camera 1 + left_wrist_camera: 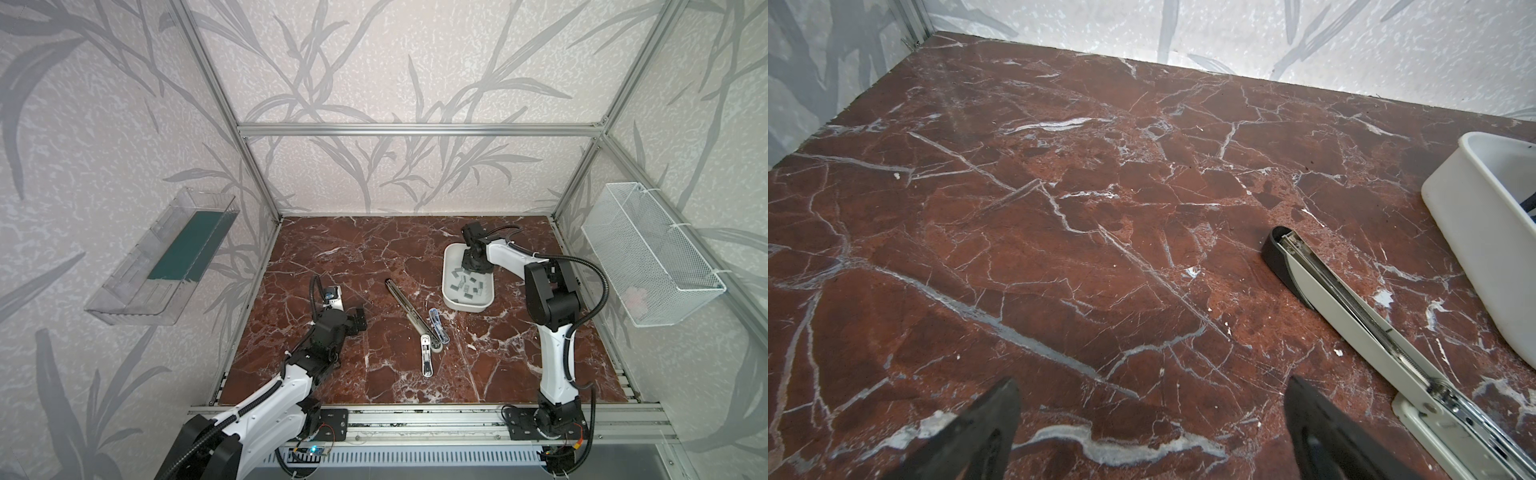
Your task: Load the staples into the stapler
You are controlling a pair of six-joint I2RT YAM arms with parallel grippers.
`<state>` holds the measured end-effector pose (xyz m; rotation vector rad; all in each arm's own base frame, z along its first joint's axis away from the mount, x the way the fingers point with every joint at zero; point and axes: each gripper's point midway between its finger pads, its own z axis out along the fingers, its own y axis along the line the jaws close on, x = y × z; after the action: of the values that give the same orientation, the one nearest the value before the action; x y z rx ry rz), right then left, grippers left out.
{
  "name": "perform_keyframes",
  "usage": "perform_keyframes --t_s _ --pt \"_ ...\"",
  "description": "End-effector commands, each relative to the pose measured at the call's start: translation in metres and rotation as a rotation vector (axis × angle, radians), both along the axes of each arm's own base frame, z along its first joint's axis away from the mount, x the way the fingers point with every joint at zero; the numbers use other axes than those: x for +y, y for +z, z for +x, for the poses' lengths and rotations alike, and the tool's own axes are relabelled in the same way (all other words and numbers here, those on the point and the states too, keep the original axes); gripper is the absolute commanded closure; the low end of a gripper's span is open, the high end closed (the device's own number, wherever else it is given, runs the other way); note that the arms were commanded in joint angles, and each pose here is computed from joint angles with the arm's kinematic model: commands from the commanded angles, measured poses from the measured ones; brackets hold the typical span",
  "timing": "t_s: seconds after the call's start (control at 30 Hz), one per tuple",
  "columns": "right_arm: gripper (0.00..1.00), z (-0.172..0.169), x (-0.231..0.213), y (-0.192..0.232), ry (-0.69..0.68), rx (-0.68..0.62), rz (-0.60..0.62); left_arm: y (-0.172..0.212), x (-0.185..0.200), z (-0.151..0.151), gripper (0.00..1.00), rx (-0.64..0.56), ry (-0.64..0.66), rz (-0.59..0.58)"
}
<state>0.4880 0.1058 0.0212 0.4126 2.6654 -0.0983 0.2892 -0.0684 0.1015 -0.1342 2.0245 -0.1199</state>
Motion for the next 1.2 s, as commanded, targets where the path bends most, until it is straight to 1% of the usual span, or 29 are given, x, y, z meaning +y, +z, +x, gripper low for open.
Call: perform_keyframes --t_s 0.0,0.1,0.2,0.33,0.57,0.8,0.9,1.03,1.17 --pt "0.78 -0.02 -0.003 -0.006 -0.017 0.059 0.017 0.005 0.0 0.004 0.01 -0.019 0.015 -0.028" --pt "0.74 -0.025 -0.005 -0.004 -0.025 0.053 0.021 0.005 0.0 0.004 0.01 -0.019 0.014 -0.026" --pt "0.69 -0.029 -0.001 -0.007 -0.017 0.05 0.052 0.006 0.0 0.004 0.01 -0.021 0.013 -0.028" --pt "0.68 -0.028 -0.002 -0.014 -0.008 0.07 0.035 0.005 -0.001 0.004 0.01 -0.016 0.01 -0.027" --pt "0.69 -0.02 -0.011 -0.015 -0.023 0.073 -0.016 0.005 -0.001 0.005 0.01 -0.016 0.011 -0.025" --pt "0.7 -0.015 -0.02 -0.015 -0.038 0.078 -0.044 0.004 -0.001 0.005 0.01 -0.01 0.01 -0.021" --pt "0.71 -0.014 -0.019 -0.014 -0.031 0.079 -0.039 0.004 -0.001 0.006 0.01 -0.007 0.01 -0.019" --pt "0.78 -0.014 -0.017 -0.015 -0.024 0.08 -0.03 0.004 -0.002 0.006 0.01 -0.006 0.007 -0.02" --pt "0.81 -0.016 -0.016 -0.016 -0.028 0.076 -0.017 0.004 -0.002 0.006 0.01 -0.007 0.007 -0.021"
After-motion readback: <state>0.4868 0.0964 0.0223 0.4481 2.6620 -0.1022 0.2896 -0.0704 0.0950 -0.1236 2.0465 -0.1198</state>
